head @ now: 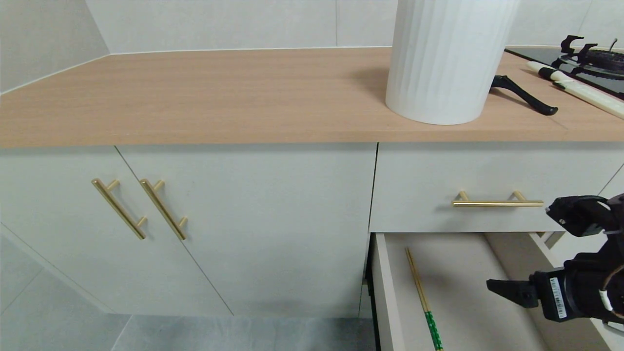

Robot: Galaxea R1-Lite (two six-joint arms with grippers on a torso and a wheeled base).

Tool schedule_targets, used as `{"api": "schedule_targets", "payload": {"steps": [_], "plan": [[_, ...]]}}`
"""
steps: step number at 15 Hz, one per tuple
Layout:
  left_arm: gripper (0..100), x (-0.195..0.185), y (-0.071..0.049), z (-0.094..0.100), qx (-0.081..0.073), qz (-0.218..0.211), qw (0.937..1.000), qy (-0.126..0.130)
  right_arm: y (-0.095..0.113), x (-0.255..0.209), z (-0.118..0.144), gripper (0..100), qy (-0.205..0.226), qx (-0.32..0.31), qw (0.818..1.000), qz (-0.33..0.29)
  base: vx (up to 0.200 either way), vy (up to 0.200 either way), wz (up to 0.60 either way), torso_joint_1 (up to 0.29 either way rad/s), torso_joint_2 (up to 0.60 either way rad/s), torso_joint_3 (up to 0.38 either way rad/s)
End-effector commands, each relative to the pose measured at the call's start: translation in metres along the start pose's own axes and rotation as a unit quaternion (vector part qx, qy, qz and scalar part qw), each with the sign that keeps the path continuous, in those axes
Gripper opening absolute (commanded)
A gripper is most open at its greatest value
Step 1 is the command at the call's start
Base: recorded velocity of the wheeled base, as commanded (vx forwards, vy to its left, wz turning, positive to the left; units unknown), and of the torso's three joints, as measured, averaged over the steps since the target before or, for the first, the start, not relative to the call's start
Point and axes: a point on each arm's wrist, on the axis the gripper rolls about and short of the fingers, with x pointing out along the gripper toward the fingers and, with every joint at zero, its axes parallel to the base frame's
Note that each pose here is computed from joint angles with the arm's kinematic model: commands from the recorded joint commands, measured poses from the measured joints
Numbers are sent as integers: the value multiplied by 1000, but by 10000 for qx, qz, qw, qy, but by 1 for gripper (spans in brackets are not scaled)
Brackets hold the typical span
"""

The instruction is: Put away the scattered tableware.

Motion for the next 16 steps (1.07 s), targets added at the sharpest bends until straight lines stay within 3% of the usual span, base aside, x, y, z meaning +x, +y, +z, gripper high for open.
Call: {"api": "schedule_targets", "payload": {"steps": [1,4,8,14,16], "plan": [[100,0,0,0,-6,4,10000,3,-6,-16,1,100,-328,26,9995,13,0,0,0,0,0,0],[100,0,0,0,2,4,10000,3,-7,-21,-1,100,-409,-36,9992,28,0,0,0,20,-51,-15],[100,0,0,0,2,4,10000,3,-8,-27,-3,100,-513,-155,9986,43,0,0,0,148,-199,-228],[100,0,0,0,2,4,10000,3,-9,-26,-5,100,-454,-235,9987,28,0,0,0,120,-570,-259],[100,0,0,0,2,4,10000,3,-9,-25,-6,100,-447,-267,9986,25,0,0,0,347,-469,-256]]}}
